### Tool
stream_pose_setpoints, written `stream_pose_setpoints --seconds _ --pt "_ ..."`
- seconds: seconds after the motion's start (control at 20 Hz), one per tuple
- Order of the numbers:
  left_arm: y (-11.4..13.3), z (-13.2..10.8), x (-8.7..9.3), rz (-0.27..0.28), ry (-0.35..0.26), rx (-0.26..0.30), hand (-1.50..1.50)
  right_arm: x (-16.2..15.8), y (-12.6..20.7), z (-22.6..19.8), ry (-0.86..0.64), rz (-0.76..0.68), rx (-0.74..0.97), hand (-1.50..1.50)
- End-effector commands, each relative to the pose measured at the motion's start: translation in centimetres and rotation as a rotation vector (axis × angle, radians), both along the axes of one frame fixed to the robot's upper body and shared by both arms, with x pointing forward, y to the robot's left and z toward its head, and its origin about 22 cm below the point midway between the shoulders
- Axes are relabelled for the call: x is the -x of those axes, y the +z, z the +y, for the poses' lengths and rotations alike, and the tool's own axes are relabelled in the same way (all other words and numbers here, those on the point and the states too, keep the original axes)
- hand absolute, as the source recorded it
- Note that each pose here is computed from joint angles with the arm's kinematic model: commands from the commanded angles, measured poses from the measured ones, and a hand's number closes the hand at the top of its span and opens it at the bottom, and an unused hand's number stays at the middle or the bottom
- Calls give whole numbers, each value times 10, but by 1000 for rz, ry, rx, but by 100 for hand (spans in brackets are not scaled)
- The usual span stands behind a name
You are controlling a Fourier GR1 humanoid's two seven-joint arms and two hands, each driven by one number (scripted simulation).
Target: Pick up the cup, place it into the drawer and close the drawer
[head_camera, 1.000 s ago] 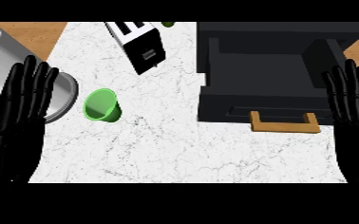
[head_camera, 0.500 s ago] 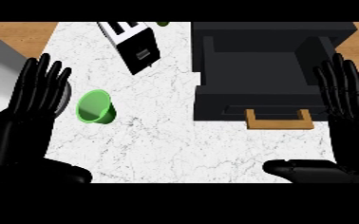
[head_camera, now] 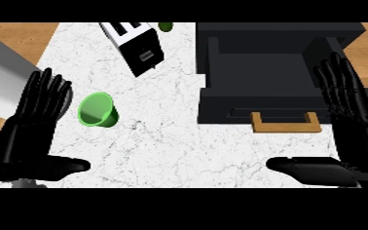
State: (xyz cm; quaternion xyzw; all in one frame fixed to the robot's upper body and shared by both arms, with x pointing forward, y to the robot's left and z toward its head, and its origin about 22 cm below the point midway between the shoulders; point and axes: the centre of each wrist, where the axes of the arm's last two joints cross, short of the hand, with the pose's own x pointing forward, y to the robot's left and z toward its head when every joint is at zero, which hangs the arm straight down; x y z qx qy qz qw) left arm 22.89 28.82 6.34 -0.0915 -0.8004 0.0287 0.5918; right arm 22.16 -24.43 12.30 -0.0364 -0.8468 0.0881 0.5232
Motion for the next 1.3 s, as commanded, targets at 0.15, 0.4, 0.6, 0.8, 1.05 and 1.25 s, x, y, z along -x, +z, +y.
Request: stream_pose_setpoints --seconds 0.15,0.4,0.6,0.8,1.05,1.25 --pt "-46 29 -1 67 104 -52 -150 -4 -3 -12 2 -8 -6 -150" --pt "-61 47 -18 121 156 -58 -150 2 -24 1 -3 8 22 -150" --pt "-84 46 -13 169 210 -113 -150 -3 -13 -12 -1 -9 20 -150" --pt "-123 42 -19 225 217 -117 -150 -10 4 -24 5 3 23 -150" --pt "-146 63 -32 222 238 -144 -150 -18 -6 -14 18 -26 18 -150" --pt "-173 75 -23 216 257 -97 -150 2 -7 -9 36 7 4 -150"
